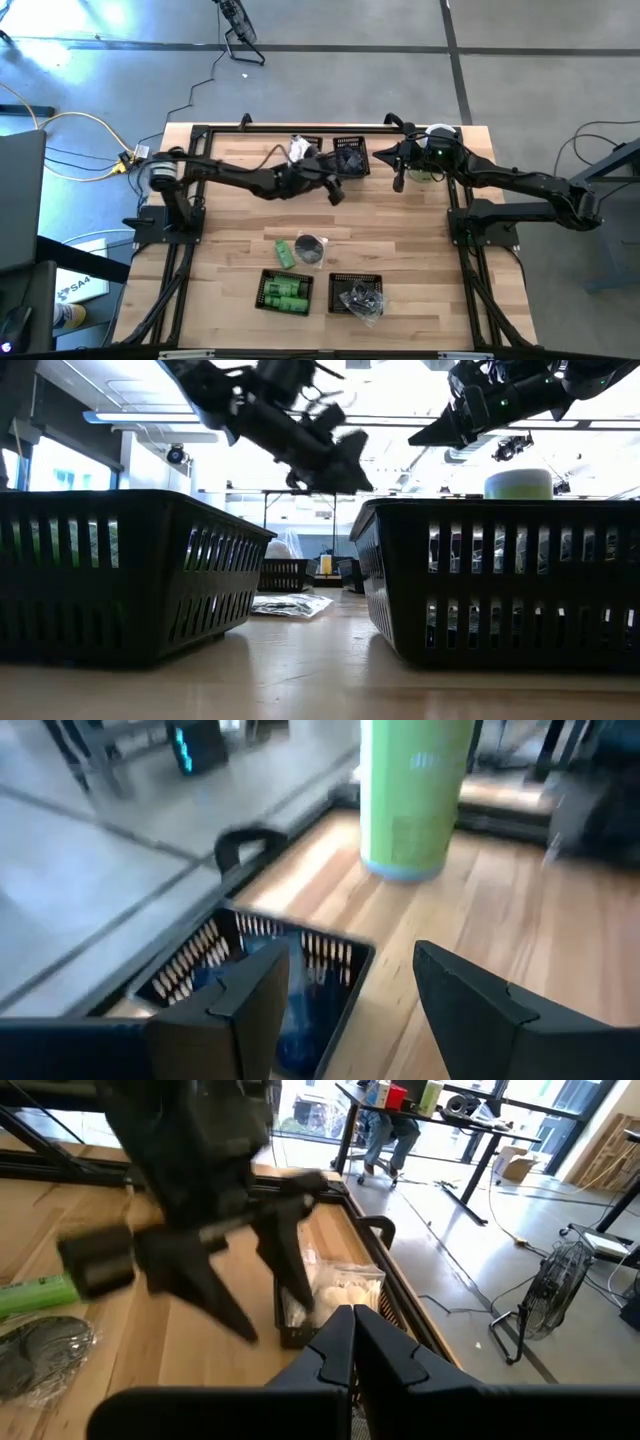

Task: Pick & Place Travel size toiletries
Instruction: Put the green shampoo into the bottom left black bin

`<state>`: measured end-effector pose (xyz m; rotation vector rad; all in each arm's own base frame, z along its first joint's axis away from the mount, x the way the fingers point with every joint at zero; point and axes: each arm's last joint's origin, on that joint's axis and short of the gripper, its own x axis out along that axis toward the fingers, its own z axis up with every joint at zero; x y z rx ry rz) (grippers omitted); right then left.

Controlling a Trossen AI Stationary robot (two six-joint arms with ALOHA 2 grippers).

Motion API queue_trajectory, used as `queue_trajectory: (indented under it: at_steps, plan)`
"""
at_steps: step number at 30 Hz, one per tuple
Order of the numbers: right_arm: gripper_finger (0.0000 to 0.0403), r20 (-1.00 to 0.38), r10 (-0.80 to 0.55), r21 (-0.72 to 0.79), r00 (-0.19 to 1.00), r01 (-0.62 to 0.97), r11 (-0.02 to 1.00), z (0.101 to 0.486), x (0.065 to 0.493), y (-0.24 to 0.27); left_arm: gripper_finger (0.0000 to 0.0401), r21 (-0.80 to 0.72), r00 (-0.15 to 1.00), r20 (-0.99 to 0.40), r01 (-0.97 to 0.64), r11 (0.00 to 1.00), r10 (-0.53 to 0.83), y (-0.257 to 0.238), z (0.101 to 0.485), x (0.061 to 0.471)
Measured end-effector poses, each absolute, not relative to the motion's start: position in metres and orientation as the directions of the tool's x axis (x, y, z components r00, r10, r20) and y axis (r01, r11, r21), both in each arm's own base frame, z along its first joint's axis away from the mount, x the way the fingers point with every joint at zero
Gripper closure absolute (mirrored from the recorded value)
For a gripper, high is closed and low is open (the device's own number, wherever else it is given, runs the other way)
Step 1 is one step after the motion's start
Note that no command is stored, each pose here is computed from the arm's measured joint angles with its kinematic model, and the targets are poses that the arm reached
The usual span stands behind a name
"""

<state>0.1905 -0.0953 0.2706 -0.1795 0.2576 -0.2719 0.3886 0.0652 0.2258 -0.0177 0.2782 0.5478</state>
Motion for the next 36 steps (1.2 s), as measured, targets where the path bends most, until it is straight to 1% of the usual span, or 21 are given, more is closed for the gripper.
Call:
queue_trajectory:
  at_steps: [3, 5, 8, 12, 15, 18, 21, 25, 32, 36]
  plan:
    - [0.04, -0.232, -0.286, -0.208, 0.93, 0.24, 0.948, 0.27, 0.19, -0.095, 0.0191, 0.041, 0.83, -0.229, -0.514, 0.857, 0.509, 0.062, 0.227, 0.365]
    - [0.04, -0.233, -0.286, -0.207, 0.93, 0.239, 0.949, 0.27, 0.19, -0.095, 0.0191, 0.015, 0.848, -0.169, -0.508, 0.861, 0.503, 0.059, 0.229, 0.347]
    - [0.04, -0.232, -0.286, -0.207, 0.929, 0.24, 0.948, 0.27, 0.19, -0.095, 0.0191, -0.008, 0.882, -0.104, -0.463, 0.886, 0.46, 0.054, 0.225, 0.318]
    - [0.04, -0.232, -0.287, -0.208, 0.93, 0.241, 0.948, 0.27, 0.19, -0.095, 0.0191, -0.009, 0.917, -0.078, -0.393, 0.919, 0.391, 0.047, 0.218, 0.286]
    - [0.04, -0.231, -0.283, -0.207, 0.931, 0.237, 0.949, 0.27, 0.19, -0.095, 0.0191, -0.013, 0.923, -0.075, -0.38, 0.925, 0.378, 0.045, 0.22, 0.274]
    - [0.04, -0.231, -0.282, -0.202, 0.931, 0.238, 0.95, 0.27, 0.19, -0.095, 0.0191, -0.03, 0.923, -0.074, -0.381, 0.924, 0.379, 0.045, 0.22, 0.271]
    - [0.04, -0.232, -0.281, -0.141, 0.931, 0.254, 0.957, 0.27, 0.19, -0.095, 0.0191, -0.078, 0.923, -0.08, -0.382, 0.921, 0.376, 0.045, 0.219, 0.271]
    - [0.04, -0.229, -0.277, -0.059, 0.933, 0.271, 0.961, 0.27, 0.191, -0.095, 0.0191, -0.055, 0.91, -0.177, -0.389, 0.92, 0.375, 0.044, 0.21, 0.27]
    - [0.04, -0.166, -0.24, -0.055, 0.956, 0.234, 0.971, 0.276, 0.192, -0.094, 0.0191, -0.056, 0.901, -0.265, -0.371, 0.927, 0.344, 0.044, 0.199, 0.27]
    - [0.04, -0.165, -0.222, -0.053, 0.961, 0.216, 0.975, 0.276, 0.192, -0.094, 0.0191, -0.074, 0.904, -0.266, -0.366, 0.928, 0.336, 0.043, 0.199, 0.27]
